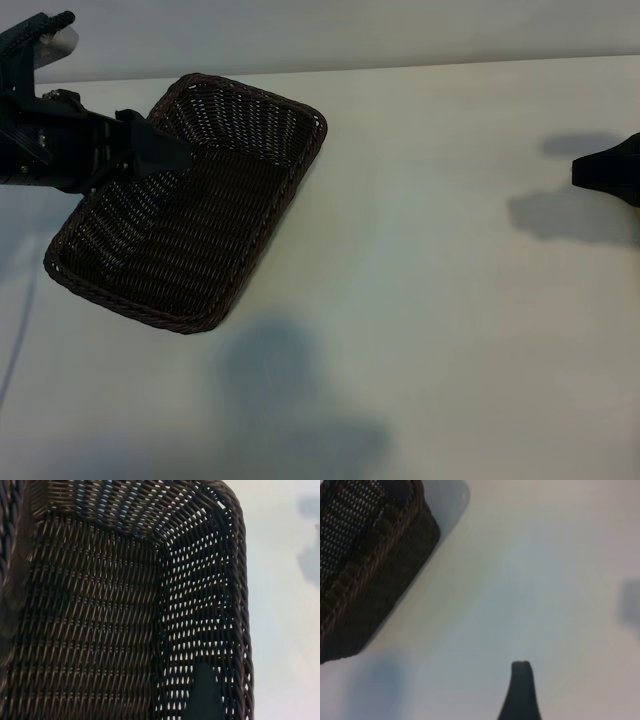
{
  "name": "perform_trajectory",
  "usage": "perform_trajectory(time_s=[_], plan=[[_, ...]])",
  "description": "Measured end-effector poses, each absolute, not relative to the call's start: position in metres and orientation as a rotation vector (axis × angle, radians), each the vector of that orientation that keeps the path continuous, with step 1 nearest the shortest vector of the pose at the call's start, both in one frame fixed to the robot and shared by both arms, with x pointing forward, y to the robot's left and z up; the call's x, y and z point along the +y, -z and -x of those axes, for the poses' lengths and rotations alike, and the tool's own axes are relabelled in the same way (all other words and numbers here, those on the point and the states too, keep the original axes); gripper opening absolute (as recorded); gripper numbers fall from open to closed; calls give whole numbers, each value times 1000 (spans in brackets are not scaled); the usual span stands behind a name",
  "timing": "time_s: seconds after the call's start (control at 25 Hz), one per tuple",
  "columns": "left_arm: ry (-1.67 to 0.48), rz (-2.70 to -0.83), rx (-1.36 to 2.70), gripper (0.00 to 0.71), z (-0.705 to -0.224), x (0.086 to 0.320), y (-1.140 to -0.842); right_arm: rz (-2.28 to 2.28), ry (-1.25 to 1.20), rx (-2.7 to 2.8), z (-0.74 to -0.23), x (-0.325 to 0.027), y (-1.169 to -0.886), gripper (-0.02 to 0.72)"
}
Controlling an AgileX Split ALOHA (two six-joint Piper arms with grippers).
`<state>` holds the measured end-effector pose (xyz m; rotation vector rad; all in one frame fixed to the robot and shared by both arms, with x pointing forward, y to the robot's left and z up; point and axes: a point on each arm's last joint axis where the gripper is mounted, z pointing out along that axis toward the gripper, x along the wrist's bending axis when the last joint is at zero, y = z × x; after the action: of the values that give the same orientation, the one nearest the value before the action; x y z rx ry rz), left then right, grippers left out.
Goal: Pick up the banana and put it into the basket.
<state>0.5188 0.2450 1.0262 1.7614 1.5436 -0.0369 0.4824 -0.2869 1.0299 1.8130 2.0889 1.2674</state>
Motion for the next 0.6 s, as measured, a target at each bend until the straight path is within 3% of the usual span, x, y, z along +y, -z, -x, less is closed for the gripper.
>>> perform_trajectory(time_s=[0.6], plan=[[37,-1761,1544,587,-519,245,-1026,-1813,-1265,2083,-483,-287,-1030,584]])
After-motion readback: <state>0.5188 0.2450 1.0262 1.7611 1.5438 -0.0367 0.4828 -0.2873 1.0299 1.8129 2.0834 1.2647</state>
